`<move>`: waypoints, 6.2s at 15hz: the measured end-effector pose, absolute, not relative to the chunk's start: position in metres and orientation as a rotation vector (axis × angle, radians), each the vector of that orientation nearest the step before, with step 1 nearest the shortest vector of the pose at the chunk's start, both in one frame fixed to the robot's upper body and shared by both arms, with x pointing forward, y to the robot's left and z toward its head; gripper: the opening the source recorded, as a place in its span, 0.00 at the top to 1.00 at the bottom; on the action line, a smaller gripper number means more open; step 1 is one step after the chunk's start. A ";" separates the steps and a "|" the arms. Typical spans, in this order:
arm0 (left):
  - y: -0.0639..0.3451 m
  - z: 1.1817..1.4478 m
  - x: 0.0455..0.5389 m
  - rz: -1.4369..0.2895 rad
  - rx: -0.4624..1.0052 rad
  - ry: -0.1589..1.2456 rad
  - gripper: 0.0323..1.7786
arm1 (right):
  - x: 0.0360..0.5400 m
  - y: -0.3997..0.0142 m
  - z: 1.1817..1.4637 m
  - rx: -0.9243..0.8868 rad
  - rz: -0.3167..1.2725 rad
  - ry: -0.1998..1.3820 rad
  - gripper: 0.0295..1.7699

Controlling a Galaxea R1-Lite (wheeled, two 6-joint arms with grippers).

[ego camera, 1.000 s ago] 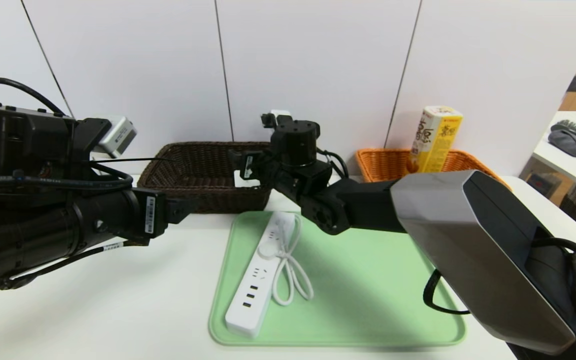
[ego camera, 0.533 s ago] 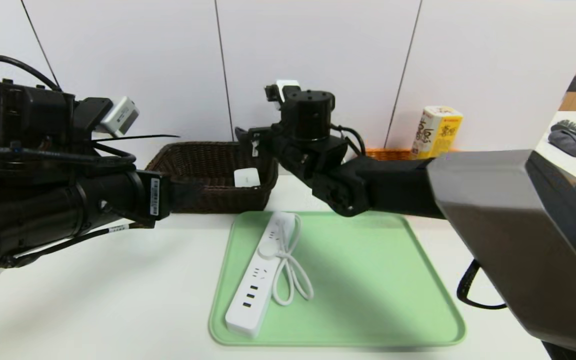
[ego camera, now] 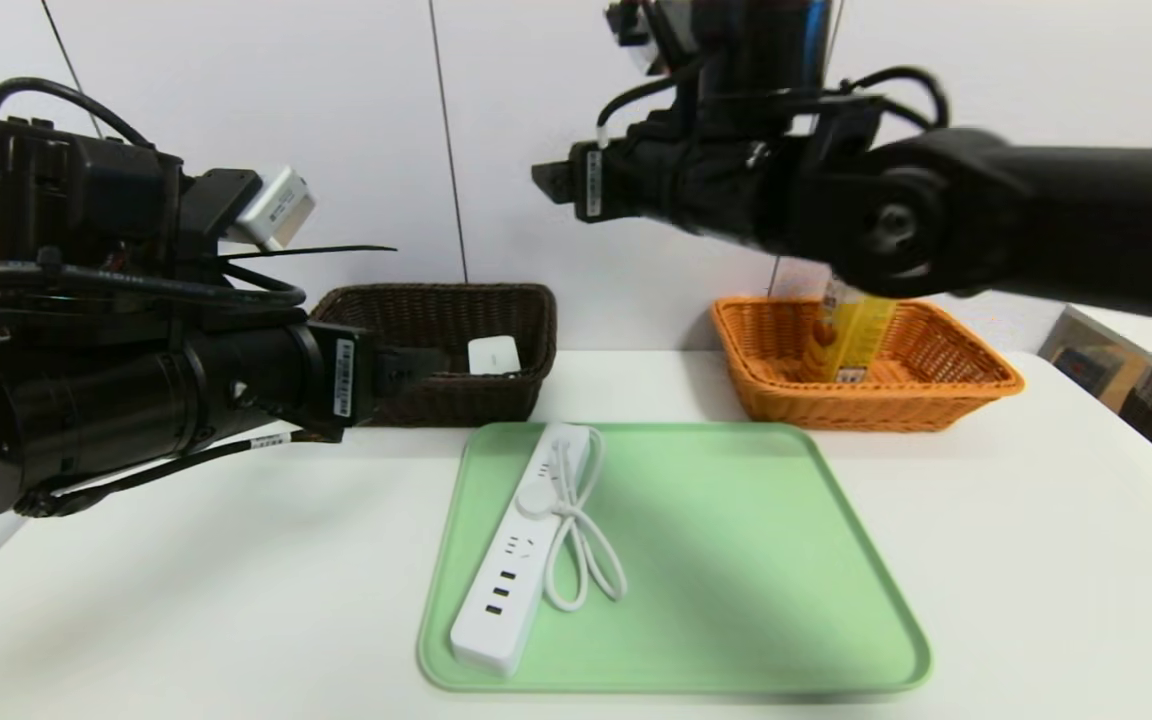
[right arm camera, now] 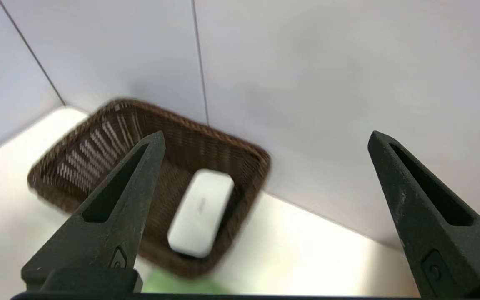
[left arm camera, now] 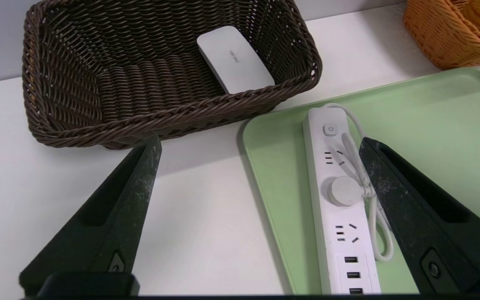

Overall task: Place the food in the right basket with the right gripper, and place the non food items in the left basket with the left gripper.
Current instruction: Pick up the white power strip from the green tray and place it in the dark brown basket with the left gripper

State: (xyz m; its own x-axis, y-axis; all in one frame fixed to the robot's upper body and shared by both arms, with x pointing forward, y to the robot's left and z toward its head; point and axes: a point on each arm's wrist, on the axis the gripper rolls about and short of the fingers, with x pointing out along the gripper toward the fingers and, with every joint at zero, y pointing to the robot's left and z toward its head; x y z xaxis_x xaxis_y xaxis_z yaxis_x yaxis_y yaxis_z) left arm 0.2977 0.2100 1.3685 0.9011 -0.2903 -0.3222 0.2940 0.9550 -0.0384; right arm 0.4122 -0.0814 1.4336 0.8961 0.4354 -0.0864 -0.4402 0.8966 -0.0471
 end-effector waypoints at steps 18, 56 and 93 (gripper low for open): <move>0.172 1.355 0.300 -0.414 0.053 0.379 0.05 | 0.325 -0.289 1.461 -0.151 -0.006 0.606 0.04; 0.044 1.342 0.320 -0.282 -0.232 1.052 0.05 | 0.314 -0.309 1.399 0.090 -0.152 0.842 0.04; 0.021 1.285 0.356 -0.143 -0.266 1.146 0.05 | 0.336 -0.331 1.390 0.127 -0.240 0.816 0.04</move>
State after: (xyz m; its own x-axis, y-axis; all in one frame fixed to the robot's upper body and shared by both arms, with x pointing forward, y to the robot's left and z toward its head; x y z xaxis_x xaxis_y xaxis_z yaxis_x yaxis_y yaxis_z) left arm 0.3555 0.0208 1.2851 0.4075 -0.2474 -0.8791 -0.0234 0.9595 -0.2809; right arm 0.3361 -0.3315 1.3896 0.6598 -0.1625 -0.7337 0.2598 0.9655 0.0198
